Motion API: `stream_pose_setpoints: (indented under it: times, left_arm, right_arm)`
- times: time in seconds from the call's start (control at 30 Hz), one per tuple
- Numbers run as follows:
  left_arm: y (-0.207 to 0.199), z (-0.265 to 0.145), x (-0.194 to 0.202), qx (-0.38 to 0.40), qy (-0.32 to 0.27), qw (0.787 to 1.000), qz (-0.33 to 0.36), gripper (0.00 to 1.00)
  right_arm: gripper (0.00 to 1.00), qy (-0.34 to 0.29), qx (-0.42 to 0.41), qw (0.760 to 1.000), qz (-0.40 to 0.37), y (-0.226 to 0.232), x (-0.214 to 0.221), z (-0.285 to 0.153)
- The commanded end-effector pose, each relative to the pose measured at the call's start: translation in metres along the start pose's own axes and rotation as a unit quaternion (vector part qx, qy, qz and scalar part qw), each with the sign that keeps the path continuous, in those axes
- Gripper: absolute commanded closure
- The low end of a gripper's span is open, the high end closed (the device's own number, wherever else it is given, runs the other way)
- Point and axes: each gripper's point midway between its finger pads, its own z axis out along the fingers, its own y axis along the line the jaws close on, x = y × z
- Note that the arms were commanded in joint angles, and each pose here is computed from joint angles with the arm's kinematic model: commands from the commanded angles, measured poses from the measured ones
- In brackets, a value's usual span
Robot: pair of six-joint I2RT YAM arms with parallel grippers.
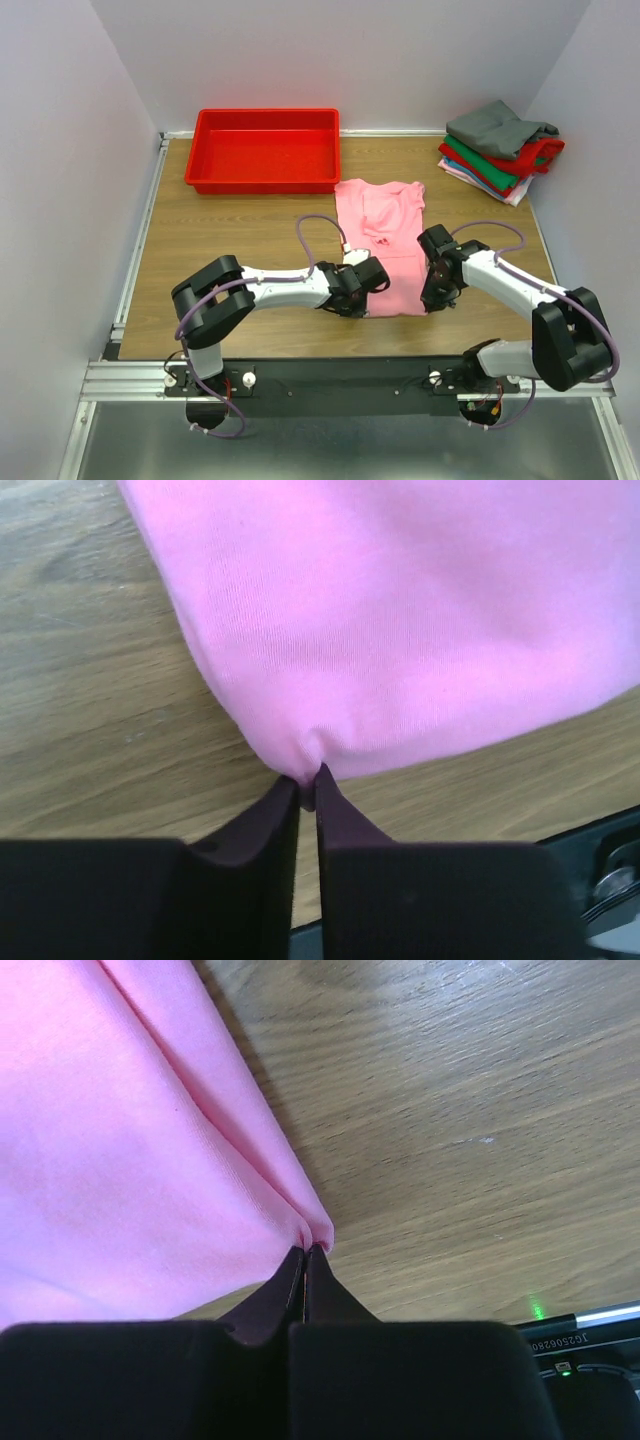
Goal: Fold and stack the t-shirts
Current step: Fold the tshirt
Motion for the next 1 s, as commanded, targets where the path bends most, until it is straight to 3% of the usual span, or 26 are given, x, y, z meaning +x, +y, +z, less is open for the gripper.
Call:
stream_pose_setpoints:
  times: [0.0, 0.17, 0.47, 0.97]
  left_arm:
    - [0.01, 0.016, 0.007, -0.024, 0.0, 0.999, 0.022, 1.0]
    - [0.012, -0.005, 0.001, -0.02, -0.015, 1.0, 0.006, 1.0]
    - [-0.03, -0.078, -0.023, 0.071, -0.055, 0.996, -0.001, 1.0]
    - [-0.049, -0.136, 0.021, 0.124, -0.007, 0.992, 0.018, 1.0]
  right_arm:
    - [0.98, -0.011, -0.005, 1.0, -0.001, -0.001, -0.003, -0.006]
    - [0.99, -0.02, -0.036, 0.999, -0.008, 0.009, -0.009, -0.026]
    - [0.99, -0.04, -0.068, 0.997, -0.019, 0.019, -0.023, -0.078]
    - [0.99, -0.05, -0.093, 0.994, -0.024, -0.003, -0.005, -0.152]
